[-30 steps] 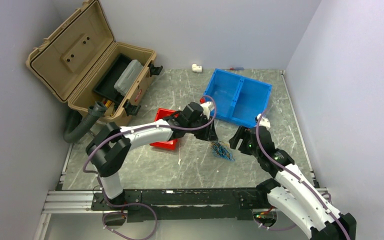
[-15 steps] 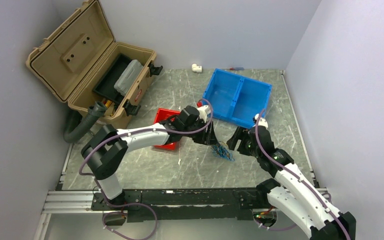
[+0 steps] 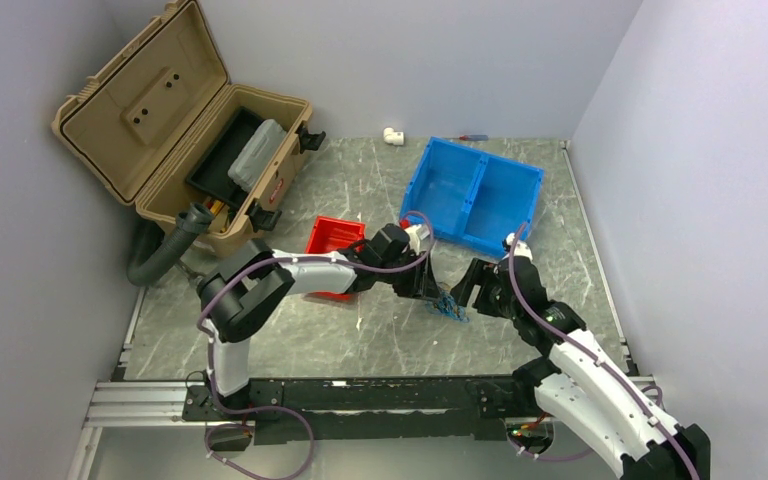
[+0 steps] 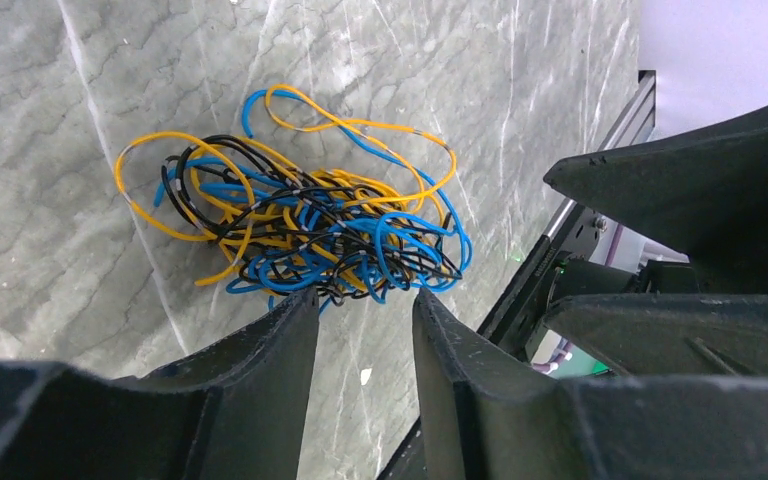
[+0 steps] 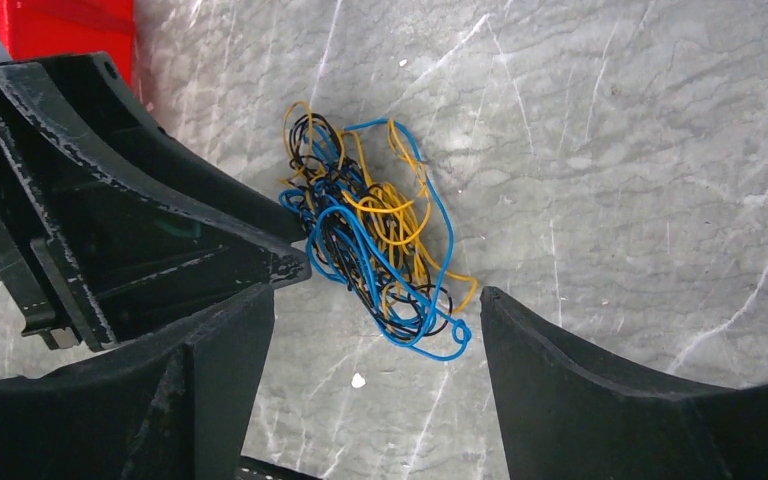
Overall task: Untangle the cables
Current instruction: Untie the cable.
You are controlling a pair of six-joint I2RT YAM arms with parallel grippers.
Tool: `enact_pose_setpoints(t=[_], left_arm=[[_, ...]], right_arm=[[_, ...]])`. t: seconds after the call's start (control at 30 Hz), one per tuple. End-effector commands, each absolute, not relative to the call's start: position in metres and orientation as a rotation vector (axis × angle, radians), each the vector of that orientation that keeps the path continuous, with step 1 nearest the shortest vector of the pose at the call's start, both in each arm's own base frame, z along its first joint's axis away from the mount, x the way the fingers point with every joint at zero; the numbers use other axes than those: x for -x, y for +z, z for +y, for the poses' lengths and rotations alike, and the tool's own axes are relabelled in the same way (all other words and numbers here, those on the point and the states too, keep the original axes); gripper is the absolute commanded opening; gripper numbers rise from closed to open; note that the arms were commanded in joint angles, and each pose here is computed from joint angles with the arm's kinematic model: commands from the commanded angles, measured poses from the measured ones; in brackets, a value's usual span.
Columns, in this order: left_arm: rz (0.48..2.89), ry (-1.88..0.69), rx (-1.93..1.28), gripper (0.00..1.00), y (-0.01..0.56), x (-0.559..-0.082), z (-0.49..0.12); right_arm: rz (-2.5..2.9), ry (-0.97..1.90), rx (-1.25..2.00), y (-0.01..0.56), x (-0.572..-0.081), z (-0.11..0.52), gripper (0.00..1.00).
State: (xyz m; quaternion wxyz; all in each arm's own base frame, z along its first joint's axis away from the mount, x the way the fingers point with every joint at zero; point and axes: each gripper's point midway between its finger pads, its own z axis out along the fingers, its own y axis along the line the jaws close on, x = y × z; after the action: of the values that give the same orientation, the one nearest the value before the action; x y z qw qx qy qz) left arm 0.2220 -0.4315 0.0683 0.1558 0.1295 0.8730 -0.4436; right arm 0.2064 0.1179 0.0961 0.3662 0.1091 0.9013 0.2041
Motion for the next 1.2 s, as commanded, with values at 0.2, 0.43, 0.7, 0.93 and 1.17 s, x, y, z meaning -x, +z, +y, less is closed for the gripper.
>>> enact_pose_setpoints(t=[0.2, 0.43, 0.7, 0.93, 1.17], left_arm=[[2.445, -1.334, -0.358, 0.37, 0.08, -0.226, -0.451], [2.375, -1.192, -0.377, 0.42, 0.112, -0.237, -0.43], [2.309, -1.138, -0.352, 0.47, 0.141, -0.236, -0.401], [2.313, -1.138, -0.325, 0.48, 0.142, -0.231, -0.376], [2.337, -1.181, -0.324, 0.48, 0.134, -0.222, -0.373]], right_arm=[[2.317, 0.593, -0.29, 0.092, -0.207, 0.128, 0.77], [2.363, 0.641, -0.268, 0.08, -0.2, 0.135, 0.76], [2.429, 0.753, -0.208, 0.064, -0.193, 0.155, 0.75], [2.389, 1.012, -0.128, 0.07, -0.182, 0.186, 0.75], [2.344, 1.177, -0.08, 0.079, -0.177, 0.207, 0.74]])
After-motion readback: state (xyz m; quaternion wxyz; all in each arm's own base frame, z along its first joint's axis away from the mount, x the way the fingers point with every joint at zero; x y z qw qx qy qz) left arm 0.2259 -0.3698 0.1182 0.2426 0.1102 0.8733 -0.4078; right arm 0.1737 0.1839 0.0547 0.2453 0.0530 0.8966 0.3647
